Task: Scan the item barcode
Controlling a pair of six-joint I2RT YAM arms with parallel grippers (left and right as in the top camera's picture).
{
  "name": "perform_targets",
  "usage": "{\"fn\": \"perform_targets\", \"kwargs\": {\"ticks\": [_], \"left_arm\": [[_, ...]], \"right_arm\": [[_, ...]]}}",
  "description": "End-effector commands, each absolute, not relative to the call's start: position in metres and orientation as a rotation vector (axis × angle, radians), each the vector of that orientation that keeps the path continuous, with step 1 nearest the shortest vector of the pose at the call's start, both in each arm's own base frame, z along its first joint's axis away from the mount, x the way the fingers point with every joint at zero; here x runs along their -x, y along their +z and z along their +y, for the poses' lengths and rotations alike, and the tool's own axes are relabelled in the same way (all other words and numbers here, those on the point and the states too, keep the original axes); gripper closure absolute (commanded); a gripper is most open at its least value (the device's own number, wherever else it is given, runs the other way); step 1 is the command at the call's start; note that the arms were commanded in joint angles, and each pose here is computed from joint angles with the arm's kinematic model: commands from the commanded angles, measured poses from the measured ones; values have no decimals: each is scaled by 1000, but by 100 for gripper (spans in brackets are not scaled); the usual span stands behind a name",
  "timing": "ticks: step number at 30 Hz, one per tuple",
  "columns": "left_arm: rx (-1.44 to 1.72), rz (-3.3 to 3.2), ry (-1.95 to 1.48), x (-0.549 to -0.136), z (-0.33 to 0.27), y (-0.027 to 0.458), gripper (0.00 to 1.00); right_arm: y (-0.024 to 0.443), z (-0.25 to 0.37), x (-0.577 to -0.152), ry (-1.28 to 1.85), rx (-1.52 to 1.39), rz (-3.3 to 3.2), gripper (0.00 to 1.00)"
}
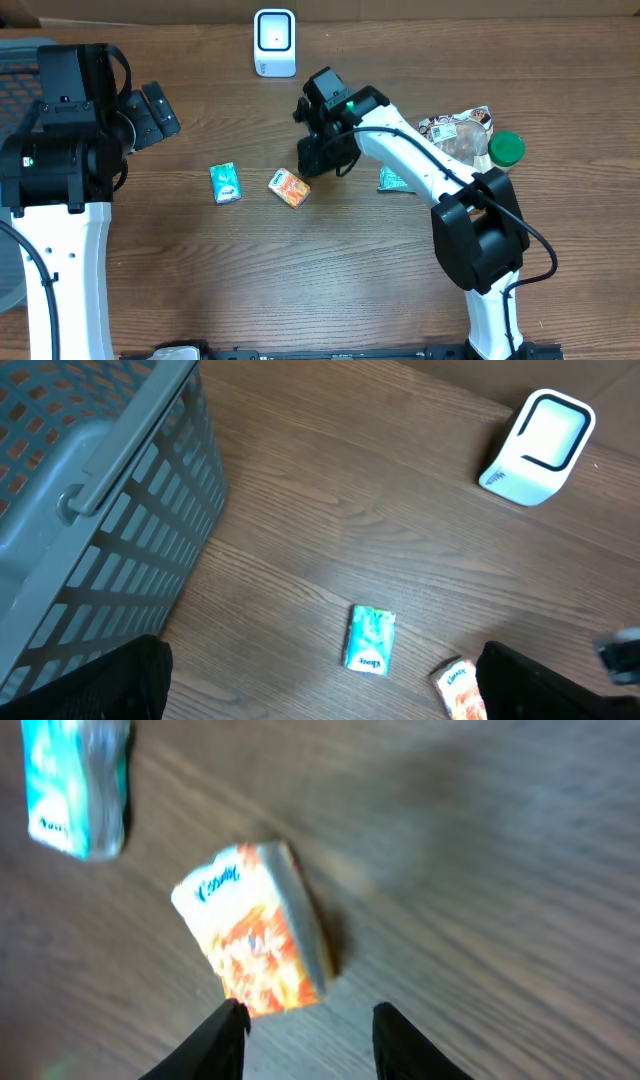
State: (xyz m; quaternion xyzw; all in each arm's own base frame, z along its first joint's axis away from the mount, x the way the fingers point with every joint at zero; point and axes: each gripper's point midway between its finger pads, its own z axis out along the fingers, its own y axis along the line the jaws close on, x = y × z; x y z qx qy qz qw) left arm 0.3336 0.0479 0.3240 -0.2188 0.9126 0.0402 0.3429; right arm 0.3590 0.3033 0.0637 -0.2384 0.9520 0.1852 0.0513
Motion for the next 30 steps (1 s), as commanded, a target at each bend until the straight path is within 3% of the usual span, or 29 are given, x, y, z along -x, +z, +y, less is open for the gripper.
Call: {"fn": "perform_targets", "kwargs": {"ticks": [1,10,22,25,30], "left_arm": [[550,2354,124,-332,51,331,0],[550,2354,124,-332,51,331,0],[550,2354,124,-332,51,331,0],[550,2354,124,-332,51,331,0],[550,2354,124,-332,51,331,0]], "right_arm": [[46,315,-338,673,832,2919,62],[11,322,-333,694,825,2973,62],[3,327,-335,732,614,3049,96],[23,341,-329,939,603,3028,96],[144,358,-332,1706,645,2661,96]]}}
